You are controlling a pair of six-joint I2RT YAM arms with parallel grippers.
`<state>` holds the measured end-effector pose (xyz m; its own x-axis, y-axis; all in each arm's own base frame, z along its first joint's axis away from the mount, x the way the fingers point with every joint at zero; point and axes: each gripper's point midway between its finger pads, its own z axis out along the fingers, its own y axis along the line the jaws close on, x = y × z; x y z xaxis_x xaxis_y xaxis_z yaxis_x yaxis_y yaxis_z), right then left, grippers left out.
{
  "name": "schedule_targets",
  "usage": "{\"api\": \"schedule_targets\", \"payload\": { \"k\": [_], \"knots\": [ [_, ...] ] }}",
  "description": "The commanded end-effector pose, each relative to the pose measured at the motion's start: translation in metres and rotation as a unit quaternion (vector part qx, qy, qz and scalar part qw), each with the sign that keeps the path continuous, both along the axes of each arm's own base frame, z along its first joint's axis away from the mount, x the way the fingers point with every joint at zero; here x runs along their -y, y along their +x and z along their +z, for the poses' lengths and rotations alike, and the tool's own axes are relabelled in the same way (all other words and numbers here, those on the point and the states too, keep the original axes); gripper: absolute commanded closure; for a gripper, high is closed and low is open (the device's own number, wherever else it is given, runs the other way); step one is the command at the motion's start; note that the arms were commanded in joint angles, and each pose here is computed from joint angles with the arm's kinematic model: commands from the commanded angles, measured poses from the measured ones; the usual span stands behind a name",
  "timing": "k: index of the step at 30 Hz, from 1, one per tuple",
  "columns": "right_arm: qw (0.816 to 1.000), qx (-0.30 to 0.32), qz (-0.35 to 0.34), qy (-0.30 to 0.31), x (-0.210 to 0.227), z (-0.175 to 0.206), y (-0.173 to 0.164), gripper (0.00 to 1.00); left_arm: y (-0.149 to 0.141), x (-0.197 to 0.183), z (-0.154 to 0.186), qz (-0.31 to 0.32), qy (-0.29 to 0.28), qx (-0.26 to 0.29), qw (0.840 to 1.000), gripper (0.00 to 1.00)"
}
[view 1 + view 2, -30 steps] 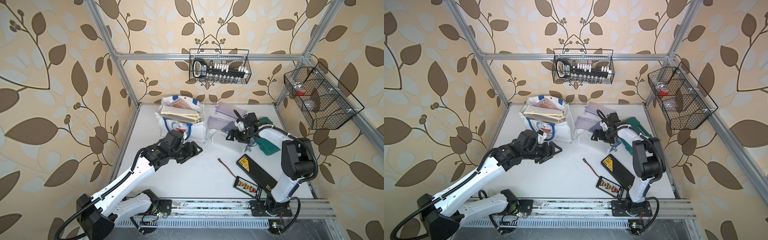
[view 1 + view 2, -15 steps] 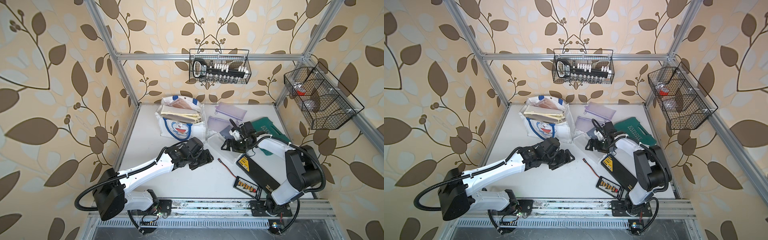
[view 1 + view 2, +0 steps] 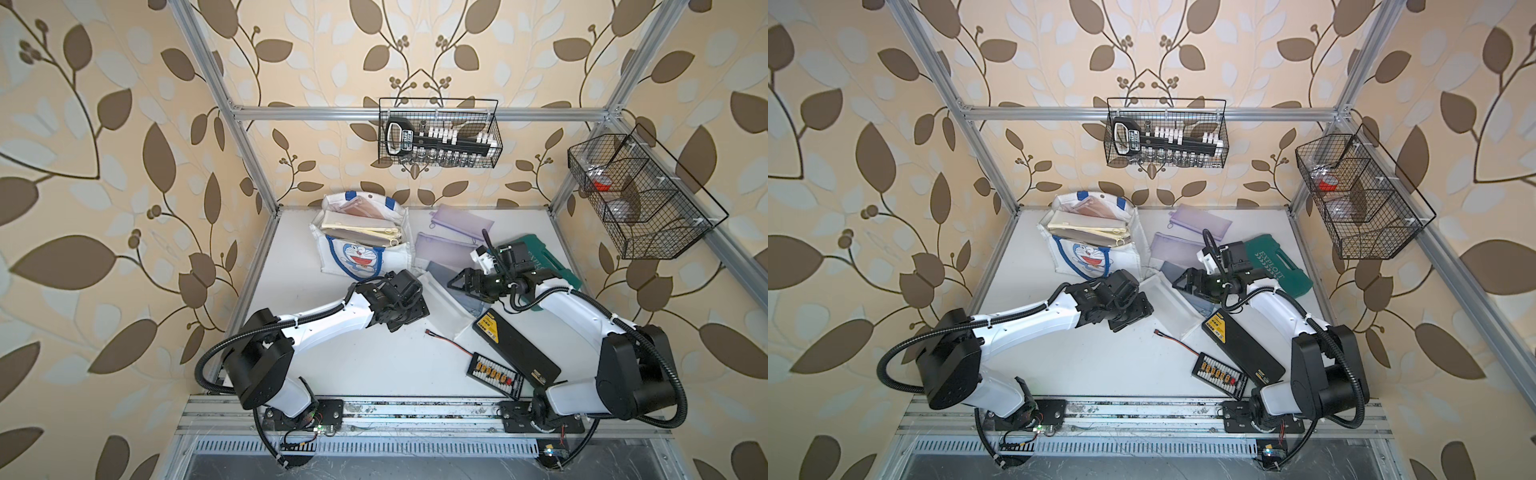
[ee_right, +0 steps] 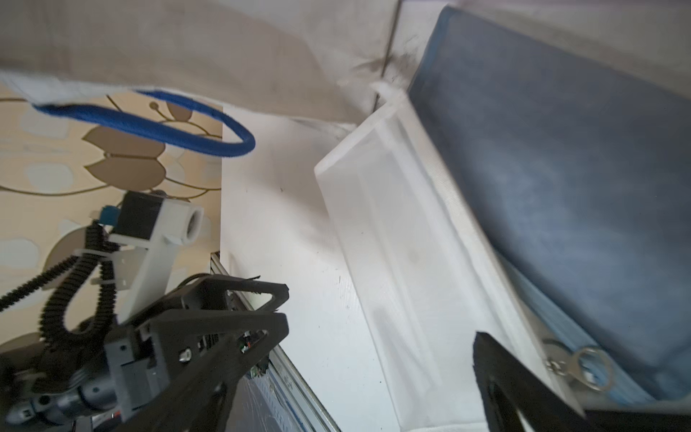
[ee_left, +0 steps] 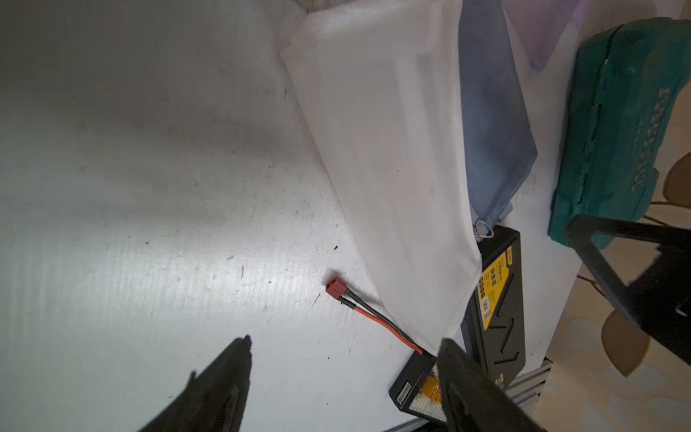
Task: Put the pencil pouch into the canvas bag
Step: Move the pencil pouches to the center of the board, then pick up the pencil pouch.
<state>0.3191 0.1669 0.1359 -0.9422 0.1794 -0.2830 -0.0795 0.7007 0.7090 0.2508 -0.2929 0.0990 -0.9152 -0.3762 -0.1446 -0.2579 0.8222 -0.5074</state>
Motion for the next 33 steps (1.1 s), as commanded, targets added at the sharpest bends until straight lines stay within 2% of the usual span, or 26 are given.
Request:
{"api": "schedule_targets", "payload": {
  "k": [1,7,11,15,18,20,23,27,33],
  "knots": [
    [0.999,-0.024,0.017,-0.020,0.010,-0.017,-0.002,0.05,0.020,0.013,-0.002,0.011,0.002,0.011,1.000,0.22],
    [0.998,-0.041,0.029,-0.040,0.012,-0.045,0.008,0.05,0.034,0.034,-0.026,0.032,0.006,-0.018,0.999,0.21],
    [0.997,-0.059,0.037,-0.034,0.010,-0.063,0.007,0.06,0.039,0.039,-0.044,0.055,0.006,-0.035,0.998,0.28],
    [0.996,-0.071,0.045,-0.027,0.008,-0.074,0.000,0.07,0.042,0.045,-0.057,0.055,0.007,-0.043,0.998,0.48],
    [0.996,-0.073,0.050,-0.019,0.006,-0.073,-0.004,0.08,0.043,0.049,-0.059,0.047,0.006,-0.041,0.998,0.71],
    [0.996,-0.067,0.054,-0.016,0.005,-0.066,-0.005,0.10,0.042,0.047,-0.058,0.042,0.007,-0.038,0.998,0.85],
    [0.997,-0.055,0.059,-0.018,0.005,-0.054,-0.006,0.11,0.039,0.043,-0.053,0.039,0.001,-0.031,0.999,1.00],
    [0.997,-0.038,0.070,-0.018,0.005,-0.033,-0.010,0.13,0.033,0.045,-0.039,0.006,-0.018,-0.013,1.000,1.00],
    [0.997,0.005,0.081,0.009,0.000,0.014,-0.021,0.13,0.016,0.050,0.001,-0.062,-0.080,0.036,0.994,1.00]
  ]
}}
